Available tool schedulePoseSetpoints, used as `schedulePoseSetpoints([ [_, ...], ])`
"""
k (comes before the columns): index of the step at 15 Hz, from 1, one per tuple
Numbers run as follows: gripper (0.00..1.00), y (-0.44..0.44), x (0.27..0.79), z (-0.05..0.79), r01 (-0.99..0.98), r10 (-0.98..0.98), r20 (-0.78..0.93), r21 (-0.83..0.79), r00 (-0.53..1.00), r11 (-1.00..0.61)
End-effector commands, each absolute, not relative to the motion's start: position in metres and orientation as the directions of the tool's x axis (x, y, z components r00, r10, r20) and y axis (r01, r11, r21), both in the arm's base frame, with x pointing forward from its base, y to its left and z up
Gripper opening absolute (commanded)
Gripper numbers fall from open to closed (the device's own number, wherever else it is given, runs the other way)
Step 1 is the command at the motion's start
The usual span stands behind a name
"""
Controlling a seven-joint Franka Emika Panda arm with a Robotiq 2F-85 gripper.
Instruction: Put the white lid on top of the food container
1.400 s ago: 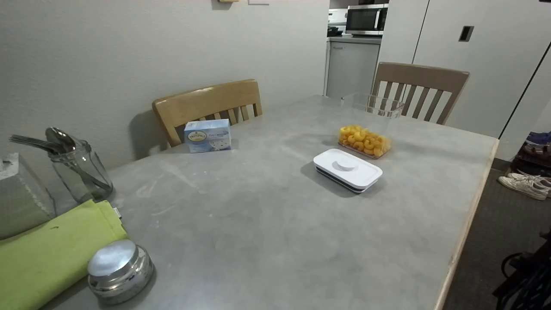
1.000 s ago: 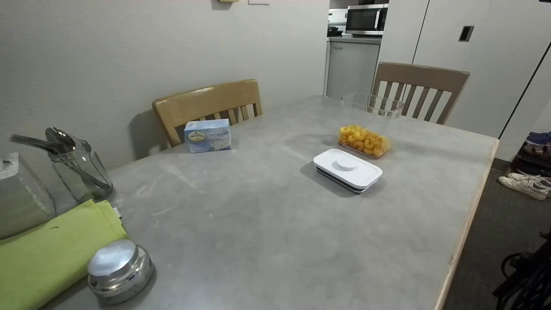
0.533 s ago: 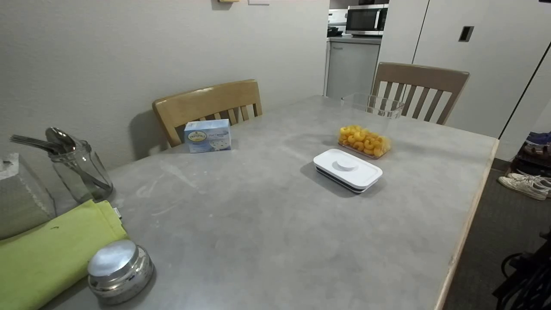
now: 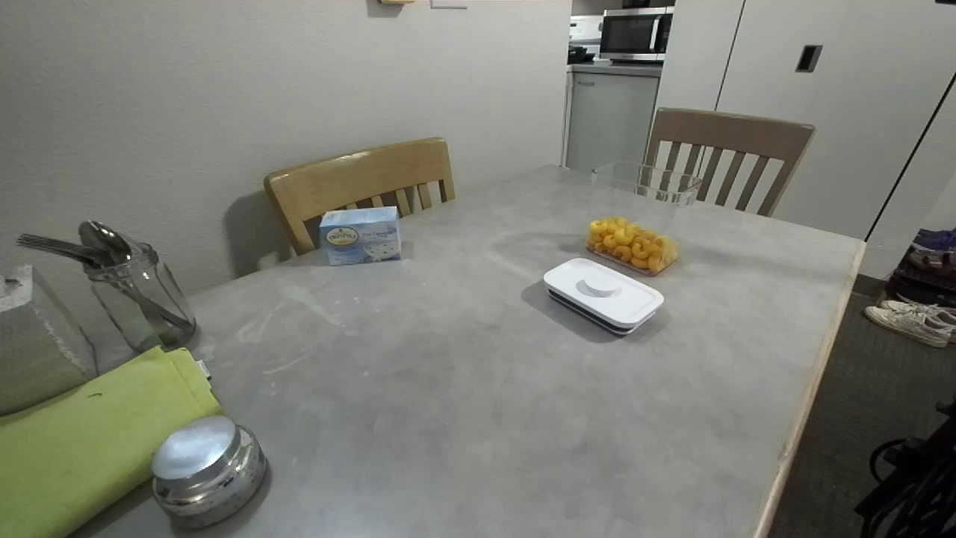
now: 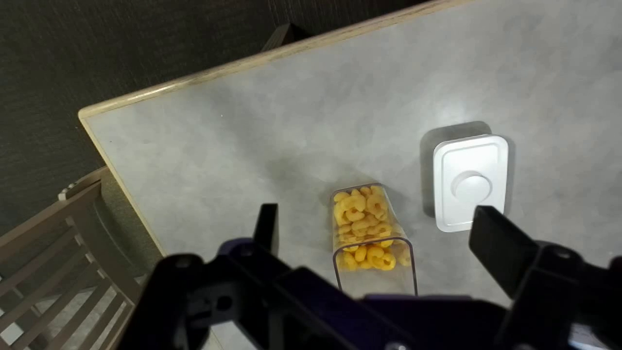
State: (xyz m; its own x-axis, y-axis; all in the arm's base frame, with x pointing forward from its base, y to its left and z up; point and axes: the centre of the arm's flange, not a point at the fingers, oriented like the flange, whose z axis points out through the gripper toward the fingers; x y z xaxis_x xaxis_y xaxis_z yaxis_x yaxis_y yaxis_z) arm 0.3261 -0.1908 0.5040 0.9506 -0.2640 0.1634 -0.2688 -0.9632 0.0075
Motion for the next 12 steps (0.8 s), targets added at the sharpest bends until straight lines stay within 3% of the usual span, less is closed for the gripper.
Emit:
schedulePoseSetpoints([
  [1,1.0,-0.179,0.368,0.464,-0.18,-0.172,0.245,0.009,0.954,-0.984],
  [3,1.0,-0.178,0.37,0.466,-0.175,-0.171,0.232,-0.004,0.958,-0.985],
  [4,1.0,-0.191,0.326,0.504,-0.269,-0.264,0.164,0.007,0.951,-0.963],
  [12,1.0,-0.187,0.336,0.493,-0.255,-0.246,0.212,0.013,0.946,-0.967],
])
